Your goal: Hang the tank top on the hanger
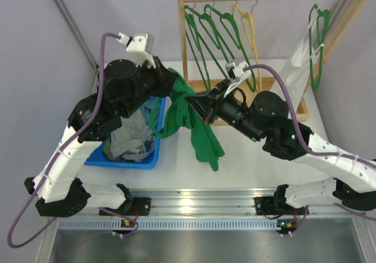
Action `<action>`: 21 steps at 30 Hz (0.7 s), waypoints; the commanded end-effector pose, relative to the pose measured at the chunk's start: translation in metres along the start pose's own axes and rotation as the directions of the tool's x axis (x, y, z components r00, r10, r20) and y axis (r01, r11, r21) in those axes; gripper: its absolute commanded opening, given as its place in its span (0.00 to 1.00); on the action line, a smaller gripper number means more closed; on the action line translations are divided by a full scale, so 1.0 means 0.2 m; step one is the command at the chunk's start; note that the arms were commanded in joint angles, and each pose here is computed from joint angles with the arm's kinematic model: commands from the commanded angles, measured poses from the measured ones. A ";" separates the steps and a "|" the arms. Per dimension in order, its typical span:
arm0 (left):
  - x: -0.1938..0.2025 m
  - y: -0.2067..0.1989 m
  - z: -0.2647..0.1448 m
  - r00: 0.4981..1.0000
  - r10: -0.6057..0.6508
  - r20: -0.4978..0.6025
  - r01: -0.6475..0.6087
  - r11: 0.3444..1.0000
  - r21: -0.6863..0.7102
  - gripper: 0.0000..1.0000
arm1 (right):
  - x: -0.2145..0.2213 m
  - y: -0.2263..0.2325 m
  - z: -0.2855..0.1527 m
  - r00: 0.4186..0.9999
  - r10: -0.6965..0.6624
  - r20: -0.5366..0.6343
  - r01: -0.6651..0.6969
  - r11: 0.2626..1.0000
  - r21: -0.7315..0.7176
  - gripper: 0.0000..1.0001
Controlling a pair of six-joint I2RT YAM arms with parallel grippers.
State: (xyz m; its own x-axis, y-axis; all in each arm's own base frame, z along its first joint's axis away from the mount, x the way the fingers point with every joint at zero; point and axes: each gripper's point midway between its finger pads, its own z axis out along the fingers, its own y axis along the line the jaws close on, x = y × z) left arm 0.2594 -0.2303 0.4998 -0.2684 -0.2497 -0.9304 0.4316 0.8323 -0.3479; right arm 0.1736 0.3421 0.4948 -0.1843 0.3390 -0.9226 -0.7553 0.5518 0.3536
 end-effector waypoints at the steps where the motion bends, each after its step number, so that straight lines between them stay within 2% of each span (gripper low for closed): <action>1: 0.06 0.09 -0.03 0.999 -0.040 0.024 0.041 0.998 -0.054 0.00 | 0.00 0.06 -0.17 0.996 0.077 -0.051 -0.081 0.994 -0.077 0.00; 2: 0.19 0.13 0.01 0.999 -0.035 -0.025 0.033 0.996 -0.078 0.00 | 0.09 0.03 -0.21 0.992 0.085 -0.088 -0.091 0.994 -0.067 0.00; 4: 0.31 0.15 0.01 0.995 -0.071 -0.063 0.066 0.995 -0.073 0.00 | 0.22 -0.02 -0.26 0.980 0.126 -0.154 -0.134 0.990 -0.043 0.00; 5: 0.47 0.17 0.05 0.988 -0.086 -0.130 0.076 0.994 -0.082 0.00 | 0.33 -0.07 -0.31 0.972 0.139 -0.190 -0.143 0.990 -0.011 0.00; 7: 0.61 0.20 0.07 0.977 -0.107 -0.182 0.091 0.992 -0.091 0.00 | 0.46 -0.13 -0.37 0.952 0.196 -0.236 -0.193 0.981 0.034 0.00; 8: 0.77 0.22 0.09 0.962 -0.127 -0.241 0.105 0.989 -0.101 0.00 | 0.57 -0.19 -0.44 0.941 0.209 -0.266 -0.197 0.978 0.069 0.00; 10: 0.90 0.22 0.11 0.948 -0.149 -0.281 0.127 0.987 -0.095 0.00 | 0.70 -0.26 -0.51 0.916 0.264 -0.301 -0.235 0.963 0.129 0.00; 11: 1.04 0.25 0.12 0.931 -0.162 -0.328 0.130 0.985 -0.117 0.01 | 0.83 -0.35 -0.58 0.904 0.269 -0.332 -0.218 0.958 0.184 0.00; 13: 1.15 0.23 0.15 0.916 -0.175 -0.360 0.152 0.984 -0.093 0.03 | 0.96 -0.43 -0.65 0.879 0.316 -0.357 -0.233 0.938 0.257 0.00; 16: 1.39 0.24 0.19 0.878 -0.170 -0.447 0.140 0.985 -0.100 0.05 | 1.19 -0.58 -0.79 0.843 0.344 -0.414 -0.186 0.908 0.375 0.00; 21: 1.63 0.22 0.24 0.836 -0.145 -0.529 0.108 0.989 -0.099 0.18 | 1.32 -0.73 -0.92 0.822 0.396 -0.409 -0.151 0.844 0.515 0.00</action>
State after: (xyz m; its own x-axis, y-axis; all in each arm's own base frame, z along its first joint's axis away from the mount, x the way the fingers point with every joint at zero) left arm 0.2138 -0.2939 0.1823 -0.7796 -0.0275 -0.6256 0.3295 0.8315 -0.4472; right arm 0.1212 0.2343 0.1878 -0.6862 0.1458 -0.7126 -0.3908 0.7525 0.5302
